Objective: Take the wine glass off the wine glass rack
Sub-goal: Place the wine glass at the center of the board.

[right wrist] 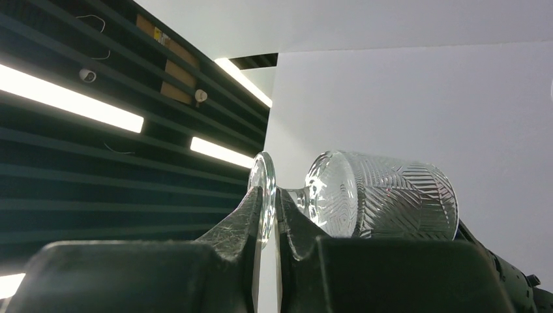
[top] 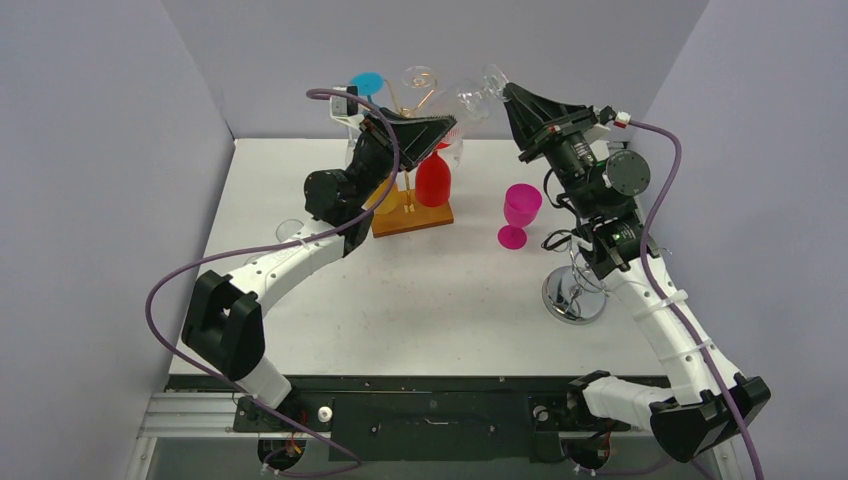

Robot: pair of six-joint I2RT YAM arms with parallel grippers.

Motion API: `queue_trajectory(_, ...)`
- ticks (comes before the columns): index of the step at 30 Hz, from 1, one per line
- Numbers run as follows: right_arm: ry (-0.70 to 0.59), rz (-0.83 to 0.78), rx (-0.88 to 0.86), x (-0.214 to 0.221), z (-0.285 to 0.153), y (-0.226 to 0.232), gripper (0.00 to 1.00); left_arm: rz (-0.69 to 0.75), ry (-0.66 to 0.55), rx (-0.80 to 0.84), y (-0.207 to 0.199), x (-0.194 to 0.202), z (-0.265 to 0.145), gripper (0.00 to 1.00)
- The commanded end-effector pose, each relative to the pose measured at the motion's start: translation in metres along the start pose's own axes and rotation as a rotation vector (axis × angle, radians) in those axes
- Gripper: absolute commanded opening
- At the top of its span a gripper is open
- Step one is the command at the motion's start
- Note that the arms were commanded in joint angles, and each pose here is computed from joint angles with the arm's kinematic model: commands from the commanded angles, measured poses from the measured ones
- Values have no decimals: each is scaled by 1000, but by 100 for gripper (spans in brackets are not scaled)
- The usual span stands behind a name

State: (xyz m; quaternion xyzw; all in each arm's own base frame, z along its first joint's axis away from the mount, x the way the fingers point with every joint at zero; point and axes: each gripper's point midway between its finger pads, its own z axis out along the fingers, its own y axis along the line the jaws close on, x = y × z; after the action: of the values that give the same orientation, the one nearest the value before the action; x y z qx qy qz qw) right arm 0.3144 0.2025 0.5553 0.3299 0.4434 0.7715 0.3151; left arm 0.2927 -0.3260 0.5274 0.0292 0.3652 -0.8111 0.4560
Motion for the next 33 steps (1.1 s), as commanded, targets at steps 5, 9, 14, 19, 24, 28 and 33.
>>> queue_trajectory(5,50,-68,4,12,-12,-4,0,45,8,73,-47,-2,-1,6)
queue_trajectory(9,48,-158,40,14,-17,-7,0,71,17,8,-47,-2,-7,0)
queue_trajectory(14,31,-405,158,12,-24,-9,49,166,44,-161,-47,-1,-25,0)
queue_trajectory(19,2,-604,269,-1,-40,-22,71,306,54,-364,-51,-12,-53,0)
queue_trajectory(24,-29,-761,384,-19,-54,-39,75,382,100,-656,-46,-15,-110,0)
queue_trajectory(28,-28,-862,469,-30,-63,-55,75,423,141,-885,-39,-16,-165,0)
queue_trajectory(33,-16,-934,551,-40,-70,-76,76,440,176,-1171,-31,-18,-231,0)
